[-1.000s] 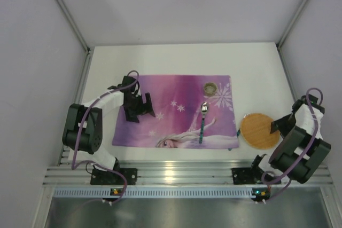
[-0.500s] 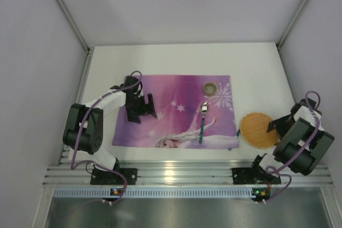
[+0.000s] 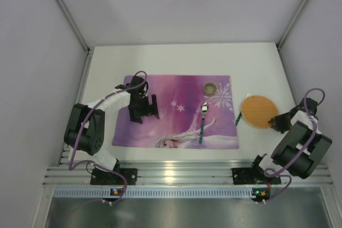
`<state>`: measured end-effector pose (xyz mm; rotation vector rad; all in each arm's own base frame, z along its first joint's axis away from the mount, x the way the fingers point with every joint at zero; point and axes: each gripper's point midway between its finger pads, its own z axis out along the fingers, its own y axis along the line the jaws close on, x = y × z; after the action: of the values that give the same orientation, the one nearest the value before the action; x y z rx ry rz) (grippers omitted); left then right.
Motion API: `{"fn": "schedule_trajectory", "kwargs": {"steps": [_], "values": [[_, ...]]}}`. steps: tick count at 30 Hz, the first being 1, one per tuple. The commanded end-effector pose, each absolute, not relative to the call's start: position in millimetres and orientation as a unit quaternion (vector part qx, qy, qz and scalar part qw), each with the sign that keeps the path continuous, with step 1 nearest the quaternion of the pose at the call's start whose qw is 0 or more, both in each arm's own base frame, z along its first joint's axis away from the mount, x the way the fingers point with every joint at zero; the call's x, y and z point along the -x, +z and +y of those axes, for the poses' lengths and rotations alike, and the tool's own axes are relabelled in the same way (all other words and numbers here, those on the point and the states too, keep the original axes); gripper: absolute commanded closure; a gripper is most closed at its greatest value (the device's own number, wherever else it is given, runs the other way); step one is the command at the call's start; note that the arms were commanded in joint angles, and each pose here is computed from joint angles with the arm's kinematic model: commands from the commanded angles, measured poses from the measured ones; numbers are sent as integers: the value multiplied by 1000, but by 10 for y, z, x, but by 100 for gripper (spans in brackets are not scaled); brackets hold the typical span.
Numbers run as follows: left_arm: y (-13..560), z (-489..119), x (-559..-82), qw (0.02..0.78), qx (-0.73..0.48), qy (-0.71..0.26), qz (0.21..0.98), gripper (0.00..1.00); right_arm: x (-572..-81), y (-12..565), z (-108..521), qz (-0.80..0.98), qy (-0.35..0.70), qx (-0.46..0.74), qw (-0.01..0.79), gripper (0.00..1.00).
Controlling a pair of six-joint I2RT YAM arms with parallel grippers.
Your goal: Set the dinner table for one person
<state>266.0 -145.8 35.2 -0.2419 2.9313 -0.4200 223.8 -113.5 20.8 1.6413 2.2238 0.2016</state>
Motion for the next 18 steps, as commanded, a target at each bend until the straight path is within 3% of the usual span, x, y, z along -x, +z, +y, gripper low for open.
{"fn": "schedule_trajectory", "kwargs": {"steps": [1,10,18], "values": [[511,-1555,-2758,106,81,-137,982,3,-2023,-167,-1230,787,13,-598,151,100],[601,-1698,-2763,113,61,-123,984,3,-2293,-39,-1255,790,47,-577,200,100],[606,-1760,-2750,115,60,-127,983,3,-2588,686,-1174,789,89,-547,266,100]]}}
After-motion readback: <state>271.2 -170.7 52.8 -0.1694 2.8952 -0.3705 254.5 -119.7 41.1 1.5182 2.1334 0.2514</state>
